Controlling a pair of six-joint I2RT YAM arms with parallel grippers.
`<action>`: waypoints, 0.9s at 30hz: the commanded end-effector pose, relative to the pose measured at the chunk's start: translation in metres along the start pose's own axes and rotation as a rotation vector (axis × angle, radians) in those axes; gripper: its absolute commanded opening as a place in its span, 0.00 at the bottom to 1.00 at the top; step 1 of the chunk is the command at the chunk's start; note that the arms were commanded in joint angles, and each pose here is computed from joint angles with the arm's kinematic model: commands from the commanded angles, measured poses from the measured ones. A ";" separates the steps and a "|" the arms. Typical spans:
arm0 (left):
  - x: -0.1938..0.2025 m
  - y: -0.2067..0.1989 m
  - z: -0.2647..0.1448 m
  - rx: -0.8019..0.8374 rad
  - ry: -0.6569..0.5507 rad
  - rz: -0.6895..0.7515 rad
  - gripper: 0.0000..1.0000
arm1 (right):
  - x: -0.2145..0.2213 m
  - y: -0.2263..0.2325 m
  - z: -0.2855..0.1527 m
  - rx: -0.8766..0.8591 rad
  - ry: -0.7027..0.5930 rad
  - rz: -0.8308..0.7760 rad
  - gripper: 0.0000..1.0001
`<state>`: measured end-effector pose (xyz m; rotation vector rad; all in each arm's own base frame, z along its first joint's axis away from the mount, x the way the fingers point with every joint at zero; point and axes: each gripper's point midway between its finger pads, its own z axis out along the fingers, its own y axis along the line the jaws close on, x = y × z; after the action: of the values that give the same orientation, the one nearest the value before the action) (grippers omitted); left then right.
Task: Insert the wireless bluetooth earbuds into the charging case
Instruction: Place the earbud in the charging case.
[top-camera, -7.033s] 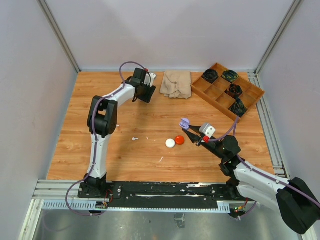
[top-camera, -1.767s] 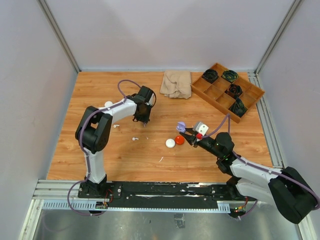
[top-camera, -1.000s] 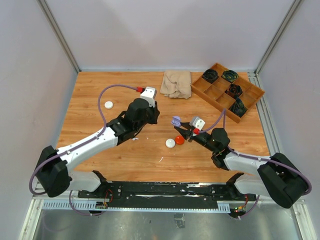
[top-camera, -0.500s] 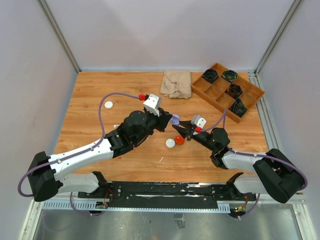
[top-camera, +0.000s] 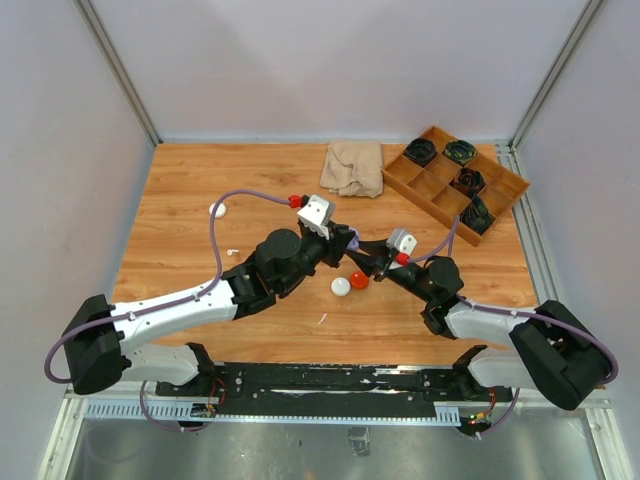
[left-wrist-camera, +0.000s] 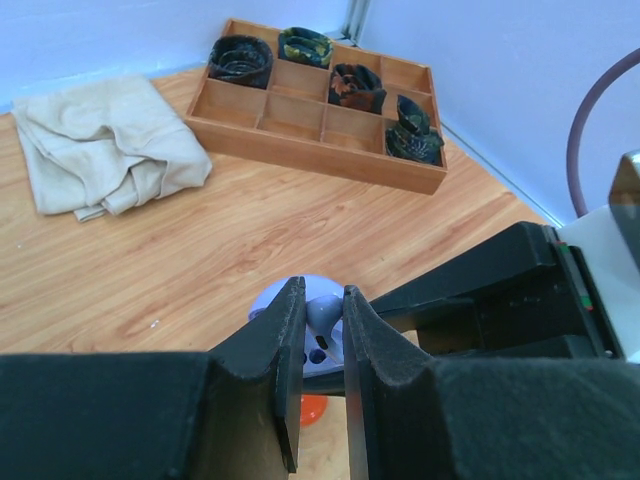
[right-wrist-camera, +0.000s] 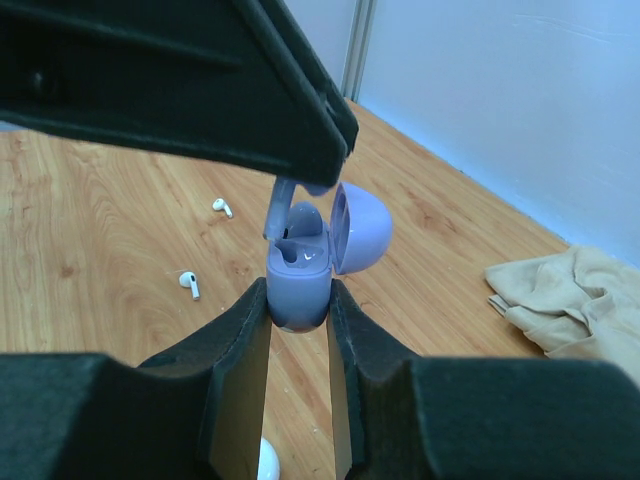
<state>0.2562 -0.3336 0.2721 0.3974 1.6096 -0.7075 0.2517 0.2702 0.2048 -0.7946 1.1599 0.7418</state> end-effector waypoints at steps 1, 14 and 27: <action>-0.005 0.000 0.004 -0.020 -0.047 0.026 0.14 | -0.032 0.006 0.005 -0.029 -0.104 -0.015 0.01; 0.002 0.001 0.004 -0.019 -0.045 0.091 0.14 | -0.041 0.008 0.004 -0.036 -0.126 -0.014 0.01; 0.006 -0.009 0.000 0.039 -0.058 0.131 0.15 | -0.045 0.008 0.003 -0.039 -0.142 -0.014 0.01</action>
<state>0.2576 -0.3348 0.2683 0.4564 1.5374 -0.6299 0.2451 0.2706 0.2170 -0.7819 1.1298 0.7792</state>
